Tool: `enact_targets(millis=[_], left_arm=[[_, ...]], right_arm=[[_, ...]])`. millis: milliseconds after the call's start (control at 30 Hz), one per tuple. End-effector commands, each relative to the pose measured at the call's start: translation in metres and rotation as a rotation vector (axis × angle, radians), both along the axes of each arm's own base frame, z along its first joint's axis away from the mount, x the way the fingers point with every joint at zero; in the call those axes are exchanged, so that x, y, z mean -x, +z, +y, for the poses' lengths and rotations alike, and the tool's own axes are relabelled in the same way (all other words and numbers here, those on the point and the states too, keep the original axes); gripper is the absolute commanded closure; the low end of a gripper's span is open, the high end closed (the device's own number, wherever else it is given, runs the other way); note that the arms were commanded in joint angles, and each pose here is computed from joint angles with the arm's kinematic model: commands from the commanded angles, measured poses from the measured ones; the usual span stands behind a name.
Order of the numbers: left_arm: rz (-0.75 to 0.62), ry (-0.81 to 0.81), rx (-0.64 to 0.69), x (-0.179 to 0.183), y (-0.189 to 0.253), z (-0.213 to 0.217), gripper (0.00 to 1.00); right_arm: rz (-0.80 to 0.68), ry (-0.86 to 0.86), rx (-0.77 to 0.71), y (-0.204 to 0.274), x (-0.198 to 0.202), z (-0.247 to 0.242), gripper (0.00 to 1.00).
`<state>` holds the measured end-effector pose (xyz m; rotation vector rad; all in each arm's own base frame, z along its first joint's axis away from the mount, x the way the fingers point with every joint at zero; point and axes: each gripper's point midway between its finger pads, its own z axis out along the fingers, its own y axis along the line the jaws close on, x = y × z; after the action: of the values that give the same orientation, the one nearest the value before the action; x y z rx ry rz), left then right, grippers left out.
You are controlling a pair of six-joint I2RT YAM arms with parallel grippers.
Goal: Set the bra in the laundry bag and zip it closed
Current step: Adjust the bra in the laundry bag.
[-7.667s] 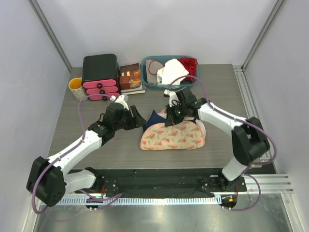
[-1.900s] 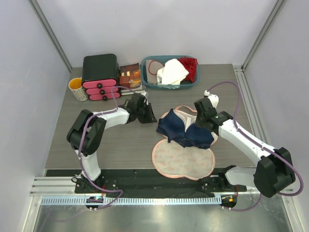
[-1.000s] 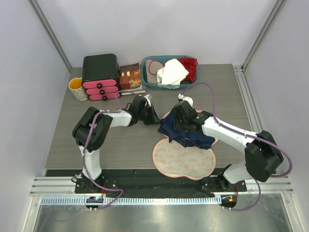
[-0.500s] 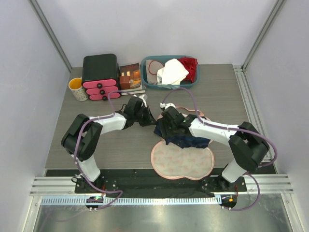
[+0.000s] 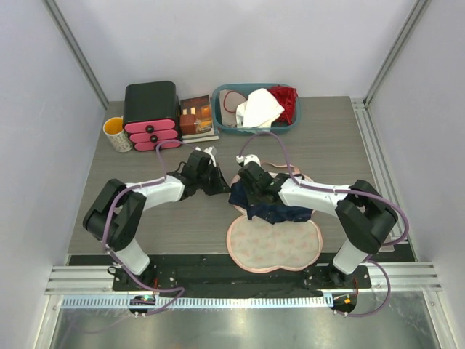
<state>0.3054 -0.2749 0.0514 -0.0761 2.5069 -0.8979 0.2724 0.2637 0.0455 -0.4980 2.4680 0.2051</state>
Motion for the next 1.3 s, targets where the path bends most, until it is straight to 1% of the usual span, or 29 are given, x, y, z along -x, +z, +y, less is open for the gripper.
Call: enact_targets(millis=[0, 200, 267, 300, 400, 433, 500, 533, 600, 633, 700, 733, 833, 933, 1067, 1167, 1267], left_arm=[[-0.040, -0.003, -0.023, 0.005, 0.008, 0.008, 1.00], [-0.041, 0.005, -0.049, 0.011, 0.005, 0.017, 1.00], [-0.044, 0.010, -0.059, 0.011, 0.004, 0.019, 1.00], [-0.044, 0.010, -0.059, 0.012, 0.004, 0.019, 1.00], [-0.044, 0.004, -0.051, 0.012, 0.006, 0.018, 1.00], [-0.044, 0.004, -0.048, 0.012, 0.007, 0.018, 1.00], [-0.047, 0.004, -0.047, 0.012, 0.008, 0.018, 1.00], [-0.049, 0.003, -0.047, 0.013, 0.009, 0.018, 1.00], [-0.054, 0.001, -0.043, 0.012, 0.011, 0.018, 1.00], [-0.055, 0.002, -0.044, 0.013, 0.012, 0.018, 1.00], [-0.053, 0.001, -0.044, 0.014, 0.011, 0.019, 1.00], [-0.054, 0.000, -0.042, 0.014, 0.012, 0.018, 1.00], [-0.054, -0.003, -0.036, 0.015, 0.013, 0.017, 1.00], [-0.058, -0.006, -0.029, 0.014, 0.016, 0.016, 1.00], [-0.044, -0.010, -0.037, 0.018, 0.015, 0.018, 1.00], [-0.047, -0.011, -0.036, 0.018, 0.017, 0.018, 1.00], [-0.050, -0.011, -0.032, 0.018, 0.019, 0.017, 1.00]], right_arm=[[-0.120, -0.038, 0.005, 0.026, -0.023, 0.001, 0.92], [-0.176, -0.046, 0.093, 0.036, -0.033, -0.015, 0.92], [-0.165, -0.028, 0.092, 0.035, -0.031, -0.014, 0.92], [-0.144, 0.003, 0.069, 0.034, -0.027, -0.008, 0.91], [-0.131, 0.015, -0.001, 0.044, -0.021, 0.001, 0.83], [-0.110, 0.032, -0.040, 0.047, -0.014, 0.006, 0.77], [-0.110, 0.052, -0.094, 0.059, -0.005, 0.011, 0.71], [-0.091, 0.075, -0.107, 0.057, 0.003, 0.012, 0.63], [-0.079, 0.112, -0.123, 0.059, 0.015, 0.014, 0.55], [-0.074, 0.117, -0.132, 0.060, 0.021, 0.011, 0.48], [-0.072, 0.149, -0.160, 0.059, 0.028, 0.012, 0.41], [-0.055, 0.166, -0.158, 0.052, 0.034, 0.011, 0.36], [-0.017, 0.217, -0.156, 0.039, 0.042, 0.014, 0.30], [-0.011, 0.236, -0.131, 0.029, 0.040, 0.016, 0.28], [-0.018, 0.256, -0.099, 0.020, 0.035, 0.017, 0.29], [-0.021, 0.277, -0.084, 0.017, 0.034, 0.018, 0.33], [-0.020, 0.279, -0.066, 0.012, 0.032, 0.017, 0.42]])
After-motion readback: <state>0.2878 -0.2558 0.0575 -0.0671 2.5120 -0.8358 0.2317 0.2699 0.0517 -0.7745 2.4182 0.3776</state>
